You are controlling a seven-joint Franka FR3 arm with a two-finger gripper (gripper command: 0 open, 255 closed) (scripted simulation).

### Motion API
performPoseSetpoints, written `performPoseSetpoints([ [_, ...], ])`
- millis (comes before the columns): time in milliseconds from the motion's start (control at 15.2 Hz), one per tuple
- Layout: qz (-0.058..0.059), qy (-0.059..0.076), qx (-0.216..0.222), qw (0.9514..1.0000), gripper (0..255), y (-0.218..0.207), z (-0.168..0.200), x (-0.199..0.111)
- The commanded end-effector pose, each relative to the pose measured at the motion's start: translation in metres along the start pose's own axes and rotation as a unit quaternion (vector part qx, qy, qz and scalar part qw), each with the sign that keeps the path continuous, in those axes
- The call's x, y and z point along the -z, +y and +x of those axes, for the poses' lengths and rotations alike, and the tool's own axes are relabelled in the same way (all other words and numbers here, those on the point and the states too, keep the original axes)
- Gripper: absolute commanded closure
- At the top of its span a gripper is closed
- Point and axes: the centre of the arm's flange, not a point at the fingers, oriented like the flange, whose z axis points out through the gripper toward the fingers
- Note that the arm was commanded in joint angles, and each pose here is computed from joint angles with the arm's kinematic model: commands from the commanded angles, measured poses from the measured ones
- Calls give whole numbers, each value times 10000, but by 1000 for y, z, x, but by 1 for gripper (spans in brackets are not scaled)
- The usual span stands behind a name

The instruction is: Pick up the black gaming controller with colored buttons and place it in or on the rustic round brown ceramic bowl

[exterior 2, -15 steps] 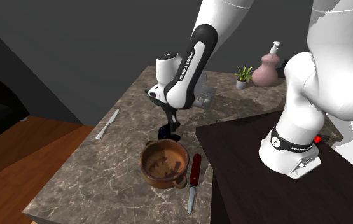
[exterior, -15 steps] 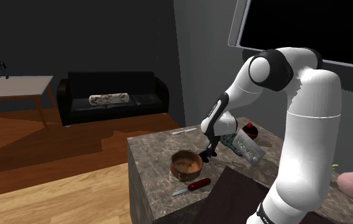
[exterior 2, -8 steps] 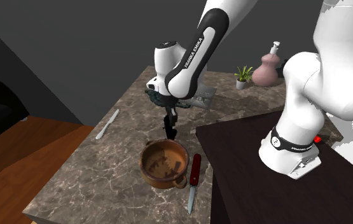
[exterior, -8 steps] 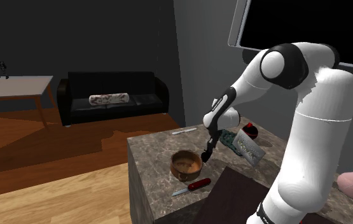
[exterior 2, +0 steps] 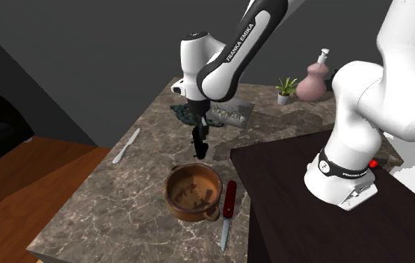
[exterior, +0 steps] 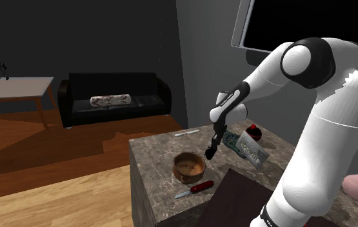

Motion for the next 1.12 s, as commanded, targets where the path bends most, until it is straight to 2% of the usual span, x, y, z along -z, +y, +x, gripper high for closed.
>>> performPoseSetpoints([
  [0, -1, -2, 0, 10000, 255, 0, -1, 11],
  [396, -1, -2, 0, 10000, 255, 2, -2, 40],
  [1056, -1, -2, 0, 10000, 255, -121, 44, 51],
])
